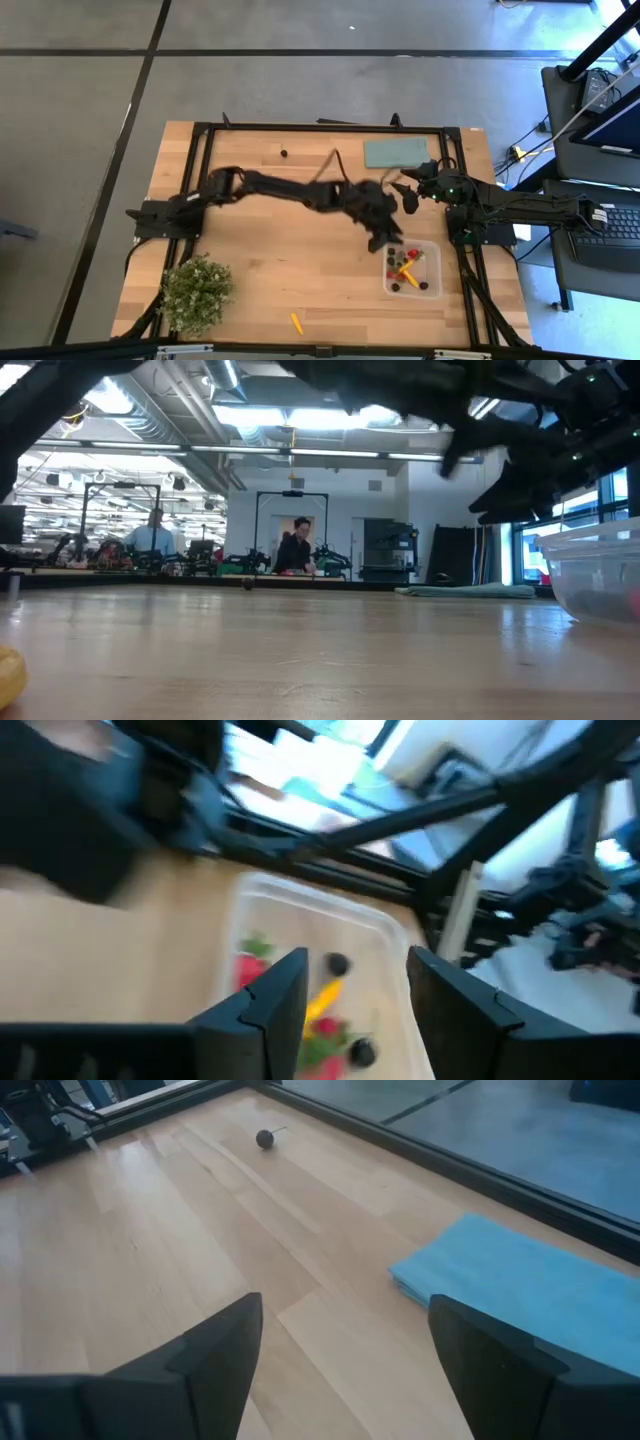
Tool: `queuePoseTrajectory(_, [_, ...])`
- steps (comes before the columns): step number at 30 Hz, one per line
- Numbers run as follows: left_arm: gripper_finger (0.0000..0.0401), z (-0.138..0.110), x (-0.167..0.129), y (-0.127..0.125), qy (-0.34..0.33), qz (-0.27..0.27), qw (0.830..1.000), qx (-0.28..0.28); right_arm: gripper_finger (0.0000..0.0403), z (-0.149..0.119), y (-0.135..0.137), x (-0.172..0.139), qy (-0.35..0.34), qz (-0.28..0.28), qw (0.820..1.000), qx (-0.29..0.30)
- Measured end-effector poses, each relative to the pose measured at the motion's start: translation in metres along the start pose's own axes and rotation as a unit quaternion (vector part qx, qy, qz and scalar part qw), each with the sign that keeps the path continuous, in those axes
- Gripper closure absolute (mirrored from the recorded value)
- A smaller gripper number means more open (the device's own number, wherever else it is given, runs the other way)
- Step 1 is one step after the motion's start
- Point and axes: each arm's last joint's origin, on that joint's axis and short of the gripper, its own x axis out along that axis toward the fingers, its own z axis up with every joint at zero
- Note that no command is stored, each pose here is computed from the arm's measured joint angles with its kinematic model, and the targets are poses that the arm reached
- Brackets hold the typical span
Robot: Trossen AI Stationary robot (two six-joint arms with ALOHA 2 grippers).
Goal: Pick and placing Produce into tupperware
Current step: Put the black cherry into the container
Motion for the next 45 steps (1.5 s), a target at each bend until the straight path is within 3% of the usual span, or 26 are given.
queuePoseTrajectory(4, [0.0251, 0.033, -0.053, -0.005, 0.007, 0.109, 0.993, 0.044, 0.0116, -0.002, 0.000, 0.000, 0.008, -0.002, 1.000, -0.002])
queuePoseTrajectory(9, [0.0270, 0.055, -0.129, -0.009, 0.052, 0.279, 0.959, 0.024, 0.0116, -0.002, -0.001, 0.000, 0.011, -0.003, 1.000, -0.003])
queuePoseTrajectory(14, [0.0289, 0.058, -0.201, -0.007, 0.091, 0.441, 0.892, -0.048, 0.0116, -0.002, -0.001, 0.000, 0.010, -0.003, 1.000, -0.002])
queuePoseTrajectory(17, [0.0298, 0.058, -0.230, 0.001, 0.097, 0.503, 0.854, -0.087, 0.0116, -0.002, 0.000, 0.000, 0.008, -0.002, 1.000, -0.002])
queuePoseTrajectory(23, [0.0313, 0.062, -0.274, 0.036, 0.099, 0.539, 0.819, -0.170, 0.0116, 0.000, 0.000, 0.000, 0.002, -0.001, 1.000, 0.000])
queuePoseTrajectory(28, [0.0325, 0.063, -0.293, 0.078, 0.085, 0.562, 0.790, -0.229, 0.0116, 0.001, 0.000, 0.000, -0.003, 0.001, 1.000, 0.001])
queuePoseTrajectory(38, [0.0341, 0.056, -0.296, 0.133, 0.114, 0.577, 0.776, -0.226, 0.0116, 0.001, 0.000, 0.000, -0.003, 0.001, 1.000, -0.001])
queuePoseTrajectory(45, [0.0268, 0.041, -0.279, 0.158, 0.147, 0.568, 0.767, -0.261, 0.0116, 0.001, 0.000, 0.000, -0.003, 0.001, 1.000, -0.003])
